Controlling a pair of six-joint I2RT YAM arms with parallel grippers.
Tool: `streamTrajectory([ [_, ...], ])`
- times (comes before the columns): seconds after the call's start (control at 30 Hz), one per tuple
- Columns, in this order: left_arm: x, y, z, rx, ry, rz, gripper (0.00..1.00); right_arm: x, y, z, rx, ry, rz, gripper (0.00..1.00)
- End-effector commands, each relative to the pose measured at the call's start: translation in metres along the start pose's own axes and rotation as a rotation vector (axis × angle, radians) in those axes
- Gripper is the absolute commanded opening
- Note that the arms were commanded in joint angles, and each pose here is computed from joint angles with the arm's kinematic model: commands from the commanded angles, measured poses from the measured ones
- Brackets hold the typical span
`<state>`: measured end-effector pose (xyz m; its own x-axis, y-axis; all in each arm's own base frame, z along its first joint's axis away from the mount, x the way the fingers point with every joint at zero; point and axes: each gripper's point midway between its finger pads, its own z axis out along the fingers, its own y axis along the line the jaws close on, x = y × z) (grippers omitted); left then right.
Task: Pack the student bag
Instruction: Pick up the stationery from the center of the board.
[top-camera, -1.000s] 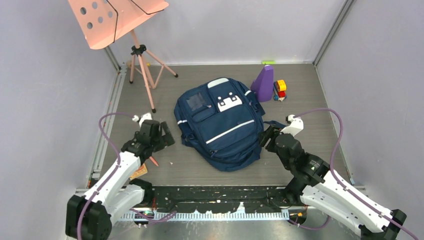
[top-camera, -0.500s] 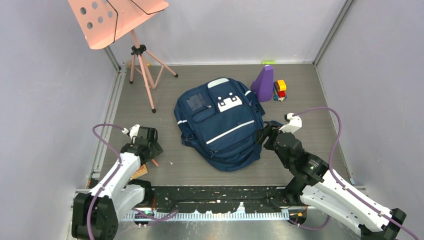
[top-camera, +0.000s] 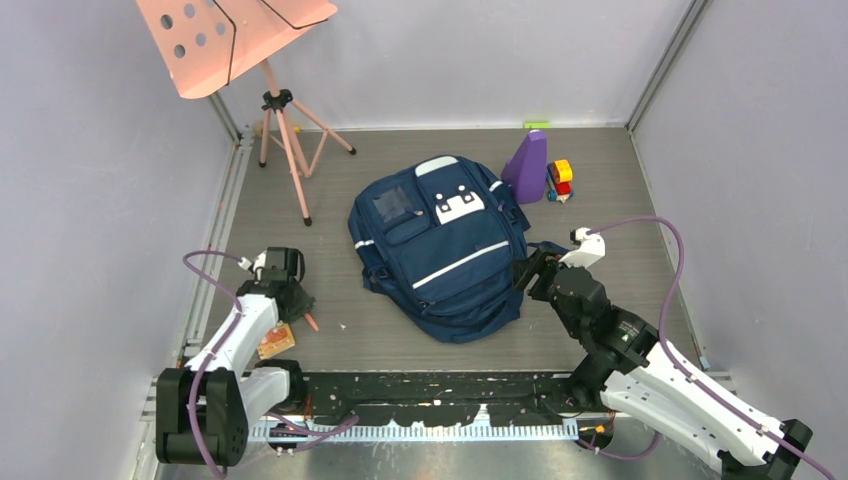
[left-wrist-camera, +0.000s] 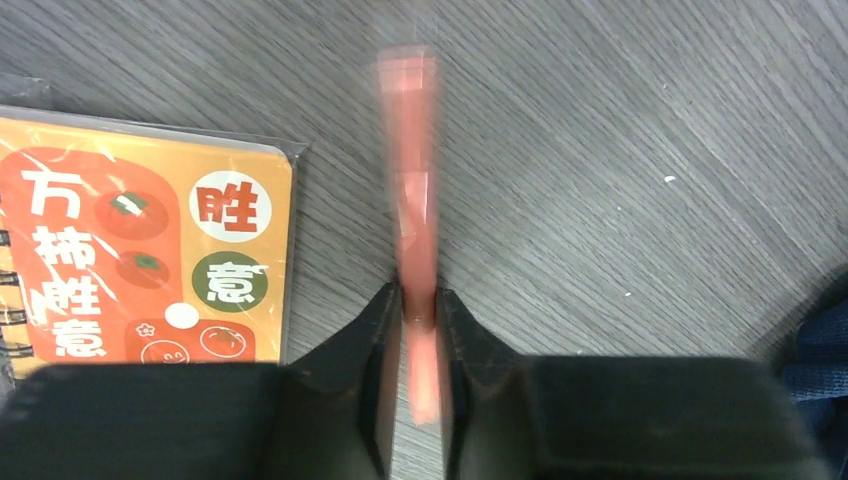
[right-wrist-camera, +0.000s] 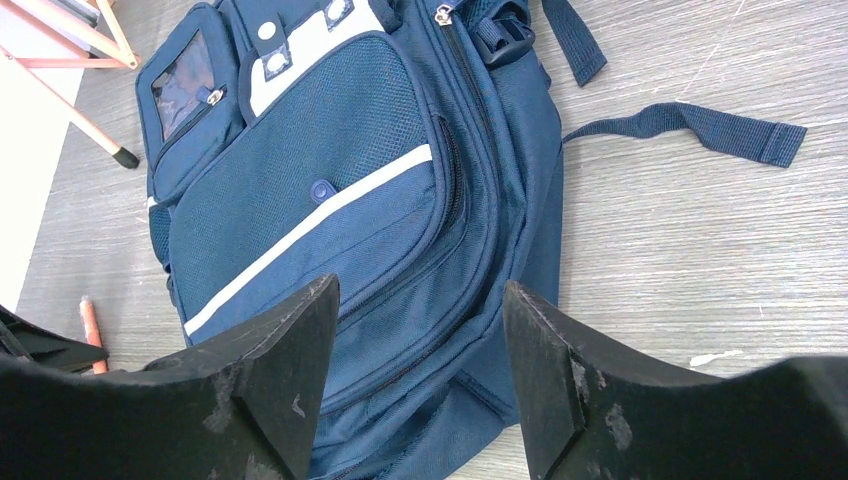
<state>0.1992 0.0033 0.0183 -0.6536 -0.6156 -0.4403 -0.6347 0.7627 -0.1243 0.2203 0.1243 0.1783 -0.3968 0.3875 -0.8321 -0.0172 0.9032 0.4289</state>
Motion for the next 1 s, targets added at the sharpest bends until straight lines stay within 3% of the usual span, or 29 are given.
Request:
streamTrajectory([
  [0.0,-0.008,-0.013,-0.004,0.064,-0.016,0.001,0.13,-0.012,0.005,0.000,-0.015,-0.044,0.007,0.67],
  [0.13,-0.005,-0.027,-0.010,0.155,-0.002,0.011,0.01,-0.015,0.007,-0.002,-0.019,-0.045,0.003,0.67],
  [0.3,-0.009,-0.057,-0.033,0.353,-0.022,0.046,0.00,-0.021,0.015,-0.004,-0.040,-0.045,0.010,0.67],
  [0.47,-0.020,-0.095,-0.083,0.605,-0.140,0.174,0.00,-0.016,0.033,0.001,-0.105,-0.007,0.007,0.68],
  [0.73,0.012,-0.162,-0.180,1.059,-0.247,0.487,0.00,-0.002,0.110,0.016,-0.349,0.135,0.078,0.67],
  [0.97,0.048,-0.195,-0.218,1.232,-0.206,0.618,0.00,0.006,0.191,0.014,-0.614,0.247,0.223,0.66],
])
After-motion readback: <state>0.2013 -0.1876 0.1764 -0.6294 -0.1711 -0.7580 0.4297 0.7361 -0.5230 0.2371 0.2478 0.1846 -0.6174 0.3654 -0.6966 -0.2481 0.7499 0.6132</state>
